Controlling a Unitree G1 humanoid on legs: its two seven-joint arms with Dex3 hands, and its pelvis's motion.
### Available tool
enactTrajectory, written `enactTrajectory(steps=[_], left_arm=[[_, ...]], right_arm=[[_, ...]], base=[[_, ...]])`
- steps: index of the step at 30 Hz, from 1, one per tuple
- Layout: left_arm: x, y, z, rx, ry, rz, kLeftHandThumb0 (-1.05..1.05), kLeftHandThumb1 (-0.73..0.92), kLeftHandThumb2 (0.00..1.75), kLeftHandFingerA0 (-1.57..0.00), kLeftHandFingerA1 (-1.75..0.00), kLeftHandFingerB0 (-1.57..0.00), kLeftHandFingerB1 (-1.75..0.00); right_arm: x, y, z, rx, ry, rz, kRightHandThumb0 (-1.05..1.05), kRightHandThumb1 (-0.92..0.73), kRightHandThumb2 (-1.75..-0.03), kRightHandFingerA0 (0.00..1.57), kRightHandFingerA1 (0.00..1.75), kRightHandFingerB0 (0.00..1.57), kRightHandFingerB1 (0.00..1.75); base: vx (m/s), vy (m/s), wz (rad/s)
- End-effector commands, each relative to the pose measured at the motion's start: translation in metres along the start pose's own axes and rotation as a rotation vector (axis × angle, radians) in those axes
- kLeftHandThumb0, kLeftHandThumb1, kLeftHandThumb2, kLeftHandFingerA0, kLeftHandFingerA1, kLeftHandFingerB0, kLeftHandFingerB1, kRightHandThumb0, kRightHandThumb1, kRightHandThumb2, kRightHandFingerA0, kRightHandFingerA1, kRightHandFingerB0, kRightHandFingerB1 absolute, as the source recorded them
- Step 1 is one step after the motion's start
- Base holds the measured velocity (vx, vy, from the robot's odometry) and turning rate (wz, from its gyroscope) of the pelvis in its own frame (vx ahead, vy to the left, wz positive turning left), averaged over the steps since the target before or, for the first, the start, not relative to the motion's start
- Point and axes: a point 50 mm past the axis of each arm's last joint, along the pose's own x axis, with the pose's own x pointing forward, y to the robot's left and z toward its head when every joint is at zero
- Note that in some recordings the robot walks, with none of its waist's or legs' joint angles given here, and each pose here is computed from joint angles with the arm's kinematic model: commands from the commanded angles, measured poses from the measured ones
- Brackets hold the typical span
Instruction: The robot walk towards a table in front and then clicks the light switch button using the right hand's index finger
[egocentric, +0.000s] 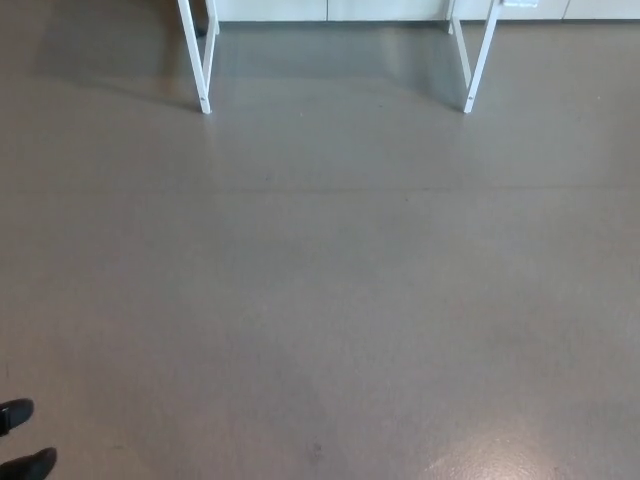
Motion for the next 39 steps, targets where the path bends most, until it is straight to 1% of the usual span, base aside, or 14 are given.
enactTrajectory(steps=[1, 7, 10, 14, 17, 21, 23, 25, 27, 29, 31, 36, 39], left_arm=[[-0.0022, 0.0038, -0.0001, -0.061, 0.022, -0.036, -0.22, 0.53, 0.55, -0.45, -0.46, -0.39, -0.39], [-0.0045, 0.0041, -0.0033, -0.024, 0.035, -0.043, -0.25, 0.52, 0.55, -0.45, -0.45, -0.40, -0.38], [-0.0044, 0.0027, -0.0033, -0.062, 0.035, -0.028, -0.20, 0.53, 0.55, -0.46, -0.46, -0.41, -0.39], [-0.0037, 0.0022, -0.0010, -0.071, 0.030, -0.024, -0.19, 0.53, 0.55, -0.46, -0.46, -0.41, -0.39], [-0.0048, 0.0030, -0.0004, -0.055, 0.029, -0.049, -0.21, 0.53, 0.55, -0.43, -0.45, -0.38, -0.38], [-0.0048, 0.0027, -0.0006, -0.055, 0.032, -0.035, -0.22, 0.52, 0.55, -0.44, -0.45, -0.40, -0.38], [-0.0056, 0.0032, -0.0002, -0.049, 0.027, -0.040, -0.22, 0.52, 0.55, -0.45, -0.46, -0.39, -0.39], [-0.0053, 0.0029, 0.0004, -0.049, 0.027, -0.039, -0.23, 0.51, 0.55, -0.45, -0.46, -0.40, -0.39], [-0.0054, 0.0027, 0.0008, -0.037, 0.028, -0.044, -0.24, 0.52, 0.55, -0.44, -0.45, -0.39, -0.38], [-0.0057, 0.0030, 0.0007, -0.027, 0.028, -0.043, -0.24, 0.52, 0.55, -0.44, -0.45, -0.39, -0.38], [-0.0065, 0.0025, 0.0000, -0.038, 0.029, -0.034, -0.23, 0.51, 0.55, -0.48, -0.46, -0.41, -0.39], [-0.0055, 0.0023, -0.0002, -0.049, 0.033, -0.034, -0.21, 0.53, 0.55, -0.44, -0.45, -0.40, -0.38], [-0.0063, 0.0024, -0.0009, -0.046, 0.029, -0.045, -0.22, 0.54, 0.56, -0.44, -0.46, -0.39, -0.39]], right_arm=[[-0.0027, -0.0027, -0.0025, 0.066, 0.022, 0.021, -0.10, -0.55, -0.93, 0.33, 0.59, 0.07, 0.47], [-0.0045, -0.0013, -0.0050, 0.061, 0.035, 0.022, -0.09, -0.55, -0.93, 0.32, 0.59, 0.07, 0.47], [-0.0051, -0.0009, -0.0053, 0.060, 0.023, 0.031, -0.10, -0.55, -0.93, 0.32, 0.59, 0.07, 0.47], [-0.0059, 0.0002, -0.0032, 0.065, 0.017, 0.037, -0.11, -0.55, -0.93, 0.31, 0.58, 0.06, 0.46], [-0.0055, 0.0014, -0.0028, 0.050, 0.019, 0.029, -0.10, -0.55, -0.93, 0.31, 0.58, 0.08, 0.47], [-0.0049, 0.0013, -0.0031, 0.041, 0.018, 0.034, -0.10, -0.55, -0.93, 0.29, 0.58, 0.08, 0.47], [-0.0049, 0.0021, -0.0033, 0.032, 0.019, 0.032, -0.10, -0.54, -0.93, 0.33, 0.59, 0.08, 0.47], [-0.0048, 0.0022, -0.0032, 0.027, 0.016, 0.034, -0.10, -0.54, -0.93, 0.32, 0.59, 0.08, 0.47], [-0.0050, 0.0023, -0.0035, 0.026, 0.017, 0.034, -0.11, -0.54, -0.93, 0.31, 0.59, 0.08, 0.47], [-0.0053, 0.0029, -0.0039, 0.032, 0.016, 0.034, -0.10, -0.54, -0.93, 0.32, 0.59, 0.08, 0.47], [-0.0064, 0.0029, -0.0049, 0.024, 0.016, 0.039, -0.10, -0.55, -0.93, 0.30, 0.58, 0.08, 0.47], [-0.0055, 0.0032, -0.0055, 0.012, 0.010, 0.039, -0.11, -0.54, -0.92, 0.32, 0.59, 0.08, 0.47], [-0.0059, 0.0033, -0.0058, 0.008, 0.014, 0.041, -0.11, -0.53, -0.92, 0.30, 0.58, 0.09, 0.47]], base=[[0.00, 0.000, 0.00], [0.00, 0.000, 0.00], [0.00, 0.000, 0.00], [0.00, 0.000, 0.00], [0.00, 0.000, 0.00], [0.00, 0.000, 0.00], [0.00, 0.000, 0.00], [0.00, 0.000, 0.00], [0.06, -0.016, -0.25], [0.22, 0.182, 0.18], [0.17, 0.102, 0.52], [0.10, 0.084, 0.05], [0.05, 0.153, -0.12]])
